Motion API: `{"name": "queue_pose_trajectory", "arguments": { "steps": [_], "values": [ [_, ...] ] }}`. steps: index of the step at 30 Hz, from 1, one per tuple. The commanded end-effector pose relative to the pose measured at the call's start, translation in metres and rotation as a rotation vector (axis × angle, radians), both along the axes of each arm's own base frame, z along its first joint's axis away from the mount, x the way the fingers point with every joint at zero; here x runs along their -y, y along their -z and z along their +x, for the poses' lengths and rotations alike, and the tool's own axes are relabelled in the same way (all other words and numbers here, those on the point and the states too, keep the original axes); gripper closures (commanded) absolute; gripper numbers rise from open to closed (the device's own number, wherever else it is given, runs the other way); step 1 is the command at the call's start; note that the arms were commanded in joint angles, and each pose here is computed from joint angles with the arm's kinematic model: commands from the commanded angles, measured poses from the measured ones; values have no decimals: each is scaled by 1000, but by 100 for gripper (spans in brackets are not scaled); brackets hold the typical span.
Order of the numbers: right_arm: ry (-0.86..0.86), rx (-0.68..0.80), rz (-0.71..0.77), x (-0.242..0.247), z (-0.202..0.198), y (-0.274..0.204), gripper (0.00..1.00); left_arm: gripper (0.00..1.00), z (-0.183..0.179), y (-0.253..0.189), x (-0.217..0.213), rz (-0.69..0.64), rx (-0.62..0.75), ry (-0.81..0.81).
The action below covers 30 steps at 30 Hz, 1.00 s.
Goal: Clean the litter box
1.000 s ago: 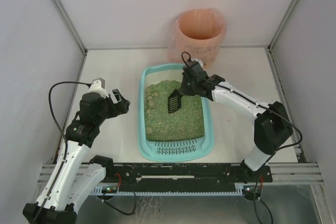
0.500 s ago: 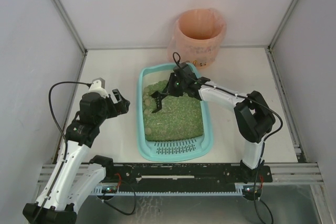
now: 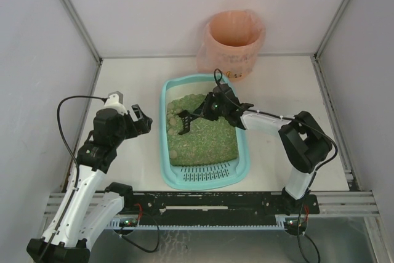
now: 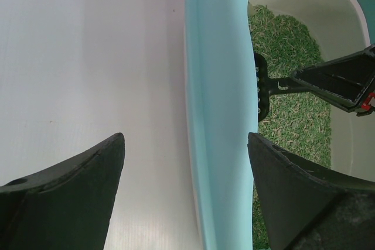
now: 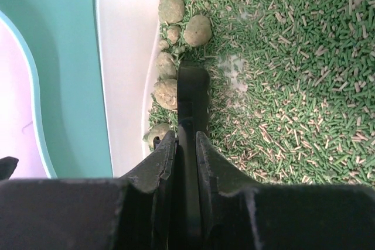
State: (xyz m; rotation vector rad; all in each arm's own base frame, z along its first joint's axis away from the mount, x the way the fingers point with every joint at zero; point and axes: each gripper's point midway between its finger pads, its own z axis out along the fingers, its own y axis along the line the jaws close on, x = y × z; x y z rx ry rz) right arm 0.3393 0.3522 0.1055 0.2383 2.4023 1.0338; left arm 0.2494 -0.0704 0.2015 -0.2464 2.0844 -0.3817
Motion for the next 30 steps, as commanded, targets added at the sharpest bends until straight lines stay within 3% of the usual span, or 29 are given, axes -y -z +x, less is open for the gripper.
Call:
{"name": "queue_pose_trajectory", "arguments": {
  "steps": [1,7,30],
  "values": [
    [-31,68,158,-12,-8,-48,100,11,4,-5,1,-13,29,5],
    [10,106,223,-4,-7,-59,100,11,4,-5,2,-13,30,7],
    [200,206,248,71,-18,-87,100,11,4,-5,1,-13,33,5]
  ]
}}
